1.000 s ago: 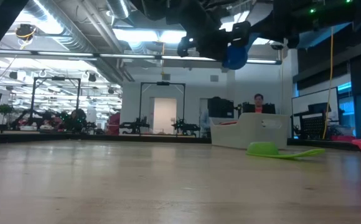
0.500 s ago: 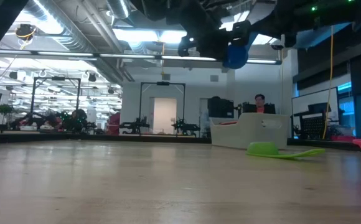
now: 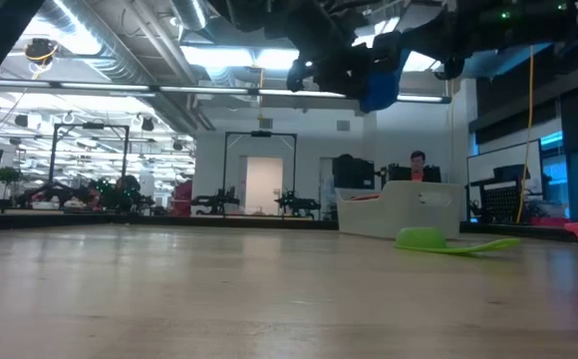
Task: Nest measuring cups in basket
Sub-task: Stack the blue measuring cup on top of the orange measuring cup into the gray gray bin
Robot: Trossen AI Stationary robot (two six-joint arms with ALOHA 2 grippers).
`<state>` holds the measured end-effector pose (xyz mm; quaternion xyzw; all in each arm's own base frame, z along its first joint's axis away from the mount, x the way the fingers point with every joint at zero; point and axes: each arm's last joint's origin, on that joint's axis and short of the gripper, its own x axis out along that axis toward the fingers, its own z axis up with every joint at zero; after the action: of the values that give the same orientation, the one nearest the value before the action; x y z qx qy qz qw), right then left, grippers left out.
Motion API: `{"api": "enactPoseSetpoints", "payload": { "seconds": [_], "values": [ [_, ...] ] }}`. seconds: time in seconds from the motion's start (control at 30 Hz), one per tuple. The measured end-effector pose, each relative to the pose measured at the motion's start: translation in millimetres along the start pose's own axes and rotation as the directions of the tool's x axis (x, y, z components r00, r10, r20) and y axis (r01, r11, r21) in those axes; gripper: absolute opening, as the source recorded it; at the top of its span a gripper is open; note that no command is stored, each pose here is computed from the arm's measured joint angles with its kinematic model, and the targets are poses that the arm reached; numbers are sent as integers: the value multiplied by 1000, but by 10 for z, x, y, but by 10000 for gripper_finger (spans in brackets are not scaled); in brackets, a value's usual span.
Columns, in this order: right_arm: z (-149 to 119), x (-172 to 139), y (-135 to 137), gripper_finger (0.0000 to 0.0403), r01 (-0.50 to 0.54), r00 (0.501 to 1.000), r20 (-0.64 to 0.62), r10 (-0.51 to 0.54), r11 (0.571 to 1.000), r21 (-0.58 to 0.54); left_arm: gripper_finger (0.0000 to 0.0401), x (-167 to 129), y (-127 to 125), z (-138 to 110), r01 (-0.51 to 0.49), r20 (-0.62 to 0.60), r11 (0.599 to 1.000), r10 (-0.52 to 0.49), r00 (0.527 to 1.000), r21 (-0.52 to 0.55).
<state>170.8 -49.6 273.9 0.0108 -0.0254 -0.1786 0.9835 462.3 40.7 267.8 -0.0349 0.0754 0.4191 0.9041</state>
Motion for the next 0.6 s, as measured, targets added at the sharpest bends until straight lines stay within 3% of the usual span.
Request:
{"api": "enactPoseSetpoints", "payload": {
  "seconds": [0.23,0.37,0.47,0.6],
  "values": [
    [84,19,-127,6,-36,994,-101,39,999,25,82,-128,-14,43,43,-53,998,-40,998,54],
    [314,21,-206,6,-28,981,-190,27,1000,-2,79,-213,-55,-12,113,-129,987,-98,987,114],
    [454,44,-278,6,-20,957,-288,13,1000,-22,80,-265,-88,-53,202,-186,961,-167,968,190],
    [648,123,-376,6,-106,923,-374,95,994,-8,81,-335,-143,-78,318,-237,920,-264,935,230]
  ]
}}
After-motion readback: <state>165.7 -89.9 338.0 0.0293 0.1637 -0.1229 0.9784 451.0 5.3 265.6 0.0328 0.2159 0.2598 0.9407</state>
